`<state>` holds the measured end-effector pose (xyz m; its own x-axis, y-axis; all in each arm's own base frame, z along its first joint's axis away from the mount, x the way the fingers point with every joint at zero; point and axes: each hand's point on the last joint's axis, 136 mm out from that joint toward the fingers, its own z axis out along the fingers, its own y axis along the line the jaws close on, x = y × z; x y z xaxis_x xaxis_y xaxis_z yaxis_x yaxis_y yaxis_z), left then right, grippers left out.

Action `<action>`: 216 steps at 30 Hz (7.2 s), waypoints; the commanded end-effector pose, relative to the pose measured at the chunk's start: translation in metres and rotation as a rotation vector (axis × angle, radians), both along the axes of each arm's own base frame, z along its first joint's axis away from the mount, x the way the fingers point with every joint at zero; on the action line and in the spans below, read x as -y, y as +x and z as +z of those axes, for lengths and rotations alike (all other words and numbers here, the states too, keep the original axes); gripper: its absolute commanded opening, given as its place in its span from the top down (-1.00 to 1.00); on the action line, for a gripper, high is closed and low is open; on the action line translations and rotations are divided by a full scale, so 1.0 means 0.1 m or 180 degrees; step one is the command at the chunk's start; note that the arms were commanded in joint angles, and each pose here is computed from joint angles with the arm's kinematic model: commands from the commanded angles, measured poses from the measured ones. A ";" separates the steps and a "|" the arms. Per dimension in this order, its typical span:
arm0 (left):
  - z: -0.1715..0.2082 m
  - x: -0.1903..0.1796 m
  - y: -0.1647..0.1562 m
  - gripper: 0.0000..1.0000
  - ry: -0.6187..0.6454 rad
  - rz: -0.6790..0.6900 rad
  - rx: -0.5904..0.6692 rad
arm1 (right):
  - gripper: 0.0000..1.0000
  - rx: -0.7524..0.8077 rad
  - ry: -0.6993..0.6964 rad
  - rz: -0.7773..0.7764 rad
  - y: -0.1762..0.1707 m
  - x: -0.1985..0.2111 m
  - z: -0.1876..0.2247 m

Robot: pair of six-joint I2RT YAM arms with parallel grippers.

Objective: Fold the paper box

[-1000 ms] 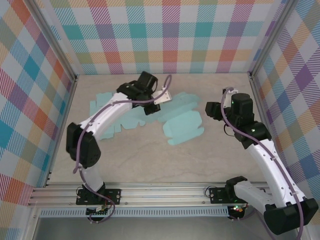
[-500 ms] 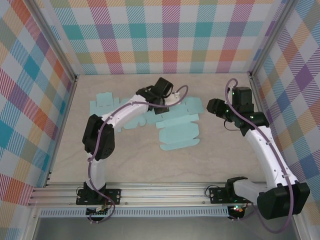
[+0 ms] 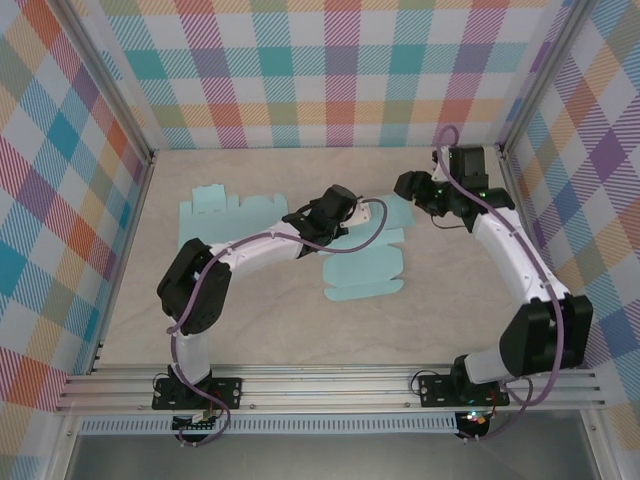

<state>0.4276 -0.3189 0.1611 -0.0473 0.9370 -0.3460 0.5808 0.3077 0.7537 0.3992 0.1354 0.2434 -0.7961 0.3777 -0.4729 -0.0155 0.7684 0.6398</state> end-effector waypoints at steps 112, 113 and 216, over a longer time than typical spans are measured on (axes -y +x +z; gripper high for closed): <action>0.10 0.00 0.08 1.00 0.0006 0.0279 0.0341 | 0.19 0.0315 0.0285 0.0250 0.11 -0.16 -1.13; 0.09 0.00 0.08 1.00 0.0004 0.0281 0.0337 | 0.24 0.0326 0.0313 0.0241 0.10 -0.16 -1.11; -0.46 0.26 0.29 1.00 0.0845 -0.0240 0.2010 | 0.21 -0.0481 0.0396 0.0447 0.26 -0.02 -1.83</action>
<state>0.4633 -0.3383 0.1253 0.1265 0.9907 -0.0492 0.0136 0.0478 0.9988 0.4260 0.1272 0.0439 -0.9104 0.3439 -0.2299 0.0737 0.6818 0.7278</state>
